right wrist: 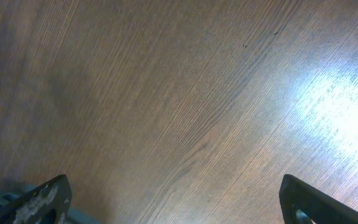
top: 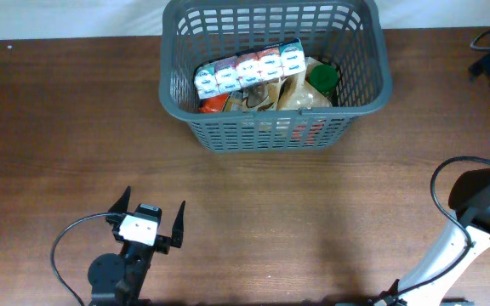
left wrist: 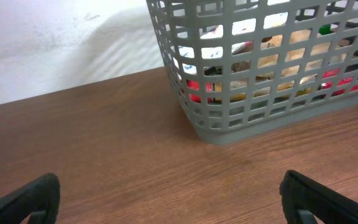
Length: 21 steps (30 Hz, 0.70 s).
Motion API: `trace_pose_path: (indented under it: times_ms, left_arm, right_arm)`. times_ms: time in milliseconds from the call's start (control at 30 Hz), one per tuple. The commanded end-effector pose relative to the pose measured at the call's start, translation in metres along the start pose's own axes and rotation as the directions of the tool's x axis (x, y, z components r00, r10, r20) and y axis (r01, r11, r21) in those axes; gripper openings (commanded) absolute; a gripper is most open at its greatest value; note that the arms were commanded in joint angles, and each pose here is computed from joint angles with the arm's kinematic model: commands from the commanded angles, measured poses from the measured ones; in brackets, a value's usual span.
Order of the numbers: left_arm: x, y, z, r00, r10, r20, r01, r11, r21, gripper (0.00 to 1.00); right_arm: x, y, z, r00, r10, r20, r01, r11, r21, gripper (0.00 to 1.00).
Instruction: Pack container
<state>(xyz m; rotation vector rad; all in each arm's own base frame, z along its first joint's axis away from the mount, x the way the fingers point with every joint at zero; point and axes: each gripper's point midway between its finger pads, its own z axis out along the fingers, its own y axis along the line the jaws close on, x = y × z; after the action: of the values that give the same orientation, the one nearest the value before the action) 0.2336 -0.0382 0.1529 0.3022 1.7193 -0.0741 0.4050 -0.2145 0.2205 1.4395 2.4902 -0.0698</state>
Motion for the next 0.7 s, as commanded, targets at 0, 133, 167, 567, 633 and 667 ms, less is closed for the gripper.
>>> trace_pose_path:
  times_ms: [0,133,167,567,633,667]
  left_arm:
    - [0.0014,0.0026,0.0002,1.000,0.025,0.006,-0.025,1.000,-0.008,0.99]
    - [0.0024,0.0090,-0.0004,1.000,0.020,0.002,-0.020,0.999,-0.035,0.99]
    - [0.0026,0.0094,-0.0004,1.000,0.020,0.001,-0.020,0.999,-0.037,0.99]
    - [0.0025,0.0094,-0.0004,1.000,0.020,0.001,-0.020,0.999,-0.036,0.99]
    - [0.0025,0.0094,-0.0004,1.000,0.020,0.001,-0.020,0.999,-0.036,0.99]
    - [0.0025,0.0094,-0.0004,1.000,0.020,0.001,-0.020,0.999,-0.036,0.99]
  right_arm:
    - [-0.0015,-0.0031,-0.0060,1.000,0.011,0.017,-0.011,1.000,0.004,0.99]
    - [-0.0014,-0.0032,-0.0060,1.000,0.011,0.017,-0.011,1.000,0.004,0.99]
    - [-0.0014,-0.0032,-0.0060,1.000,0.011,0.017,-0.011,1.000,0.004,0.99]
    - [-0.0014,-0.0032,-0.0060,1.000,0.011,0.017,-0.011,1.000,0.004,0.99]
    - [-0.0015,-0.0031,-0.0060,1.000,0.011,0.017,-0.011,1.000,0.004,0.99]
    - [-0.0014,-0.0032,-0.0060,1.000,0.011,0.017,-0.011,1.000,0.004,0.99]
